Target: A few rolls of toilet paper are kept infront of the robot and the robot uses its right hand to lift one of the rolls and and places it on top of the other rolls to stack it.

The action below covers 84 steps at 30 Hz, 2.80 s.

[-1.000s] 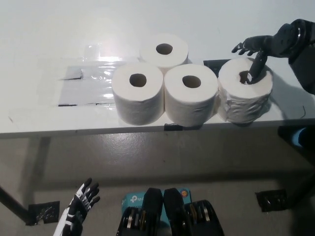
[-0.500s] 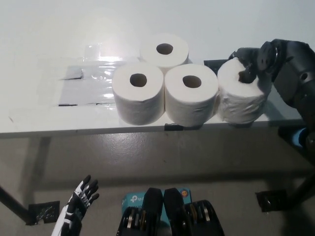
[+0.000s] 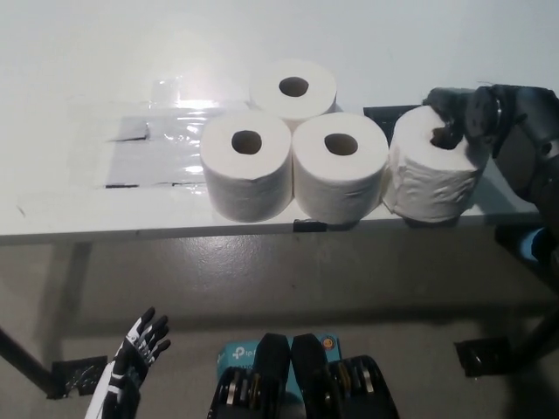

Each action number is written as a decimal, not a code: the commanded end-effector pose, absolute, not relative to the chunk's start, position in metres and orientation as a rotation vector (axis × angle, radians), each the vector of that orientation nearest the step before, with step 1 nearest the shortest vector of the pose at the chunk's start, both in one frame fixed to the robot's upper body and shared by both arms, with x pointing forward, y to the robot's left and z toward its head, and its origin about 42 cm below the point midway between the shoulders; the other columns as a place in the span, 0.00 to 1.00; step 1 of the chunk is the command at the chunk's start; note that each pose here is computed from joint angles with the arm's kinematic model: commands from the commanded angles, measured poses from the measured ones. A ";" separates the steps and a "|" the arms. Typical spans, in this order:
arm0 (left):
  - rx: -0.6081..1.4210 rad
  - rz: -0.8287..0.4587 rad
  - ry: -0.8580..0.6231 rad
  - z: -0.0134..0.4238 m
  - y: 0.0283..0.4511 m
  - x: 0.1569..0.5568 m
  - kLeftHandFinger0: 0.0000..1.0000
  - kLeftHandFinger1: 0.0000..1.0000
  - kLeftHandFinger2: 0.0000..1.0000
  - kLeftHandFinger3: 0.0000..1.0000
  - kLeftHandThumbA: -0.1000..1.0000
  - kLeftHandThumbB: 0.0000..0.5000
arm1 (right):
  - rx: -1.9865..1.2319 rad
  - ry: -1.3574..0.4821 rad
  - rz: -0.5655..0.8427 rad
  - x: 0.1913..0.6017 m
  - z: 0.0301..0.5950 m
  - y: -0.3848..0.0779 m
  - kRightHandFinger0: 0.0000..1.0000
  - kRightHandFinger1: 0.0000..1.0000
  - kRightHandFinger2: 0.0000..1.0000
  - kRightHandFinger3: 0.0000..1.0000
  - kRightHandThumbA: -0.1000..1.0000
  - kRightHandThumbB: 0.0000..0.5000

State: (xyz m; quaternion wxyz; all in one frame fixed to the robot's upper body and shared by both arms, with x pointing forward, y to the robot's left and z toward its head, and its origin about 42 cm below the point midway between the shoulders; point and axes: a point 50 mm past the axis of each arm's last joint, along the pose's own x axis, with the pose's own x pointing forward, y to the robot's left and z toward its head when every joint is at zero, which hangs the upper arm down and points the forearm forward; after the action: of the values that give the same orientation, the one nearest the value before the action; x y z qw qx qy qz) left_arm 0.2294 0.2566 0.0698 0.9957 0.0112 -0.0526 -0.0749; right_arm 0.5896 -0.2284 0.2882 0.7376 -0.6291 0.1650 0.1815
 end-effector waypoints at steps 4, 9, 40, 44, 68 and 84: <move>0.024 -0.131 -0.158 0.079 0.262 0.231 1.00 1.00 1.00 1.00 1.00 0.53 | -1.181 0.299 0.252 0.590 0.306 -0.284 0.04 0.45 0.81 0.91 0.95 0.08; 0.026 -0.123 -0.163 0.080 0.264 0.231 1.00 1.00 1.00 1.00 1.00 0.57 | -0.976 0.296 0.189 0.583 0.305 -0.319 0.03 0.37 0.68 0.54 1.00 0.10; 0.015 -0.112 -0.143 0.075 0.269 0.224 1.00 1.00 1.00 1.00 1.00 0.49 | 0.515 0.094 0.342 0.577 0.321 -0.330 0.00 0.00 0.00 0.00 1.00 0.26; 0.020 -0.114 -0.139 0.075 0.269 0.224 1.00 1.00 1.00 1.00 1.00 0.50 | 0.508 0.098 0.357 0.585 0.351 -0.318 0.00 0.00 0.00 0.00 0.99 0.32; 0.025 -0.130 -0.123 0.072 0.267 0.222 1.00 1.00 1.00 1.00 1.00 0.49 | -0.093 0.041 0.523 0.584 0.436 -0.211 0.00 0.00 0.00 0.00 0.92 0.15; 0.043 -0.137 -0.130 0.073 0.266 0.224 1.00 1.00 1.00 1.00 1.00 0.49 | -0.266 0.077 0.535 0.594 0.440 -0.162 0.00 0.00 0.00 0.00 0.90 0.10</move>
State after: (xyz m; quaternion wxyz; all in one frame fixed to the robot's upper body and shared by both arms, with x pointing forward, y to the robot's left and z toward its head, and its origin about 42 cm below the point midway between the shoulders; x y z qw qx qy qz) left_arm 0.2251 0.2637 0.0680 0.9968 0.0099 -0.0486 -0.0634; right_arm 0.5900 -0.1763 0.3786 0.9520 -0.1091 0.1075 0.2649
